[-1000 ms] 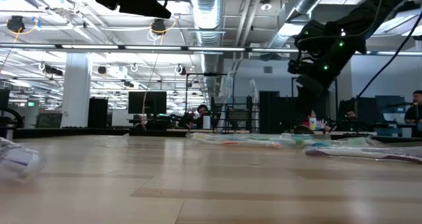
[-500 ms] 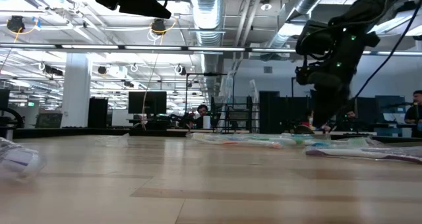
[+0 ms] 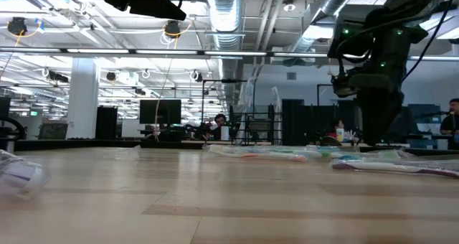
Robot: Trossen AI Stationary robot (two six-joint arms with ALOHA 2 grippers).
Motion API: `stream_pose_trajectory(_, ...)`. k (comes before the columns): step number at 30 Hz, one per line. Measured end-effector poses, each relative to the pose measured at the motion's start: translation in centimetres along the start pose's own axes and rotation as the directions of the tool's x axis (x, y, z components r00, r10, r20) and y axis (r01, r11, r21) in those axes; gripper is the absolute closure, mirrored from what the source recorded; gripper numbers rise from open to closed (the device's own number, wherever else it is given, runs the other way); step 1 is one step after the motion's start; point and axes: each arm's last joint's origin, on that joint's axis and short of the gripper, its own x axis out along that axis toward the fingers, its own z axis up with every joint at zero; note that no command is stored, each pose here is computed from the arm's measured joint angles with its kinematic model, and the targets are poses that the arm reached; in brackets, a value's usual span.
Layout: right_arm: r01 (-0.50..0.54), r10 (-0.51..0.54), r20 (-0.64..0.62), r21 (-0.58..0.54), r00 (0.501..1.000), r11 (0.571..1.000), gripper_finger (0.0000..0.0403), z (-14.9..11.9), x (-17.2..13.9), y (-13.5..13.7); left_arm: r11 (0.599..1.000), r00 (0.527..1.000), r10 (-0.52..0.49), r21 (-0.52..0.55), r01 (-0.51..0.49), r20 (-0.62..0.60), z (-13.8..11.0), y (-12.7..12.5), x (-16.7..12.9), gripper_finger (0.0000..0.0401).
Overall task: Pick & Place toothbrushing station
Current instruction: Put the right green toothbrush into the mesh organizer
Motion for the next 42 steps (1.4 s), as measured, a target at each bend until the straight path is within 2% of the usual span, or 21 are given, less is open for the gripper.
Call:
stream_pose_trajectory(10, -0.016, 0.017, -0.020, 0.042, 1.000, 0.999, 0.0274, -0.8, 0.0, 1.1, 1.000, 1.000, 0.000, 0.000, 0.000, 0.000, 0.0, 0.0, 0.0, 0.0329)
stream_pose_trajectory(21, -0.027, 0.028, -0.048, 0.023, 0.998, 0.999, 0.0274, -1.8, 0.0, 2.3, 1.000, 1.000, 0.000, 0.000, 0.000, 0.000, 0.0, 0.0, 0.0, 0.0329)
stream_pose_trajectory(42, -0.003, 0.004, -0.020, 0.078, 1.000, 0.997, 0.0276, -1.2, 0.2, 1.8, 1.000, 1.000, 0.000, 0.000, 0.000, 0.000, 0.0, 0.0, 0.0, 0.0329)
